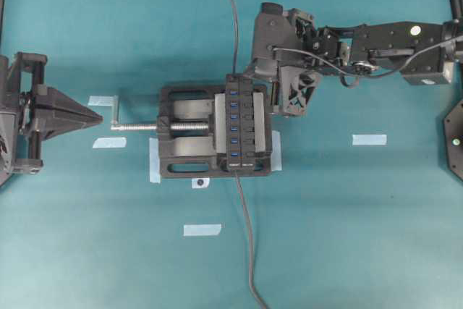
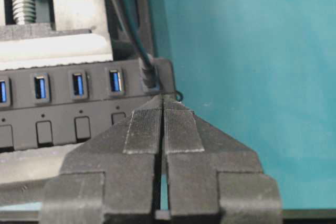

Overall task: Insert the USB into the second port from the front of the fixed hub.
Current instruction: 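Move the right gripper over the black USB plug at the hub's end port, then open, lower, and close the right gripper on the USB plug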

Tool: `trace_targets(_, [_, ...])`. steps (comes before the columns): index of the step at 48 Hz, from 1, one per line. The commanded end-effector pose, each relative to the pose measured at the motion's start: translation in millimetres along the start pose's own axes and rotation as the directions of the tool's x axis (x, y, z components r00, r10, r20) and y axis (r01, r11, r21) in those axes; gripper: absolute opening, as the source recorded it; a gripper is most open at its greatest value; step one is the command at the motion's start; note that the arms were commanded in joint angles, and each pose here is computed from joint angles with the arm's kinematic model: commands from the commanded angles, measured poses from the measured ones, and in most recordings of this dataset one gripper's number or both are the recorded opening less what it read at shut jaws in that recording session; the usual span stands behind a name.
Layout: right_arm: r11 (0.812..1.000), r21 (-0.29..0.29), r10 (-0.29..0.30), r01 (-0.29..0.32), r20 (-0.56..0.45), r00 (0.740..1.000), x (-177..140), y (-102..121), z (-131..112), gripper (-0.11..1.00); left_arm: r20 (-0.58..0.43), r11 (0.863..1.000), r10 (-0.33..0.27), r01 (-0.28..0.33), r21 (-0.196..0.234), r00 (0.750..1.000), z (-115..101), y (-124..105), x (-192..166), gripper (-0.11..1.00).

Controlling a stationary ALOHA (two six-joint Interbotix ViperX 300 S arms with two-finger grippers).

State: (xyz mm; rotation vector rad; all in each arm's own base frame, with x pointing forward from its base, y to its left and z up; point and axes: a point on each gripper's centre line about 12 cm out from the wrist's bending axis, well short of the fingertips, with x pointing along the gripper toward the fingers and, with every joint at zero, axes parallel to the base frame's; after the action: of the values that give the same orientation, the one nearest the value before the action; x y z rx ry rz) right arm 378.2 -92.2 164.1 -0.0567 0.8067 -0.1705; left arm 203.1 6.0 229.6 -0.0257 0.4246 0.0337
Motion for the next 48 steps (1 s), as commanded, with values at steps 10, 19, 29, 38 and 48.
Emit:
trace_targets(10, [1.0,-0.006,-0.004,0.004,0.048,0.999,-5.7,-0.5,14.7,-0.01,0.012,1.0,0.001,-0.001,-0.002,1.0,4.6,0.2,0.1,0.0])
trace_targets(19, [1.0,-0.004,-0.003,0.003,0.043,0.999,-5.3,-0.4,14.4,-0.01,0.011,1.0,0.001,-0.001,-0.001,1.0,4.4,0.2,0.4,0.0])
trace_targets(29, [1.0,0.003,-0.002,0.002,0.034,0.999,-4.9,-0.3,13.6,-0.01,0.012,1.0,0.001,-0.001,-0.001,1.0,4.6,0.2,0.1,0.0])
trace_targets(38, [1.0,0.006,0.0,0.0,0.025,1.0,-3.9,-0.1,12.2,0.03,0.011,1.0,0.003,-0.003,-0.001,1.0,4.4,0.6,0.1,0.0])
trace_targets(48, [1.0,0.005,-0.002,0.002,0.038,0.999,-4.0,-0.3,14.2,0.19,0.008,1.0,0.001,-0.001,-0.001,1.0,4.0,0.3,0.4,0.0])
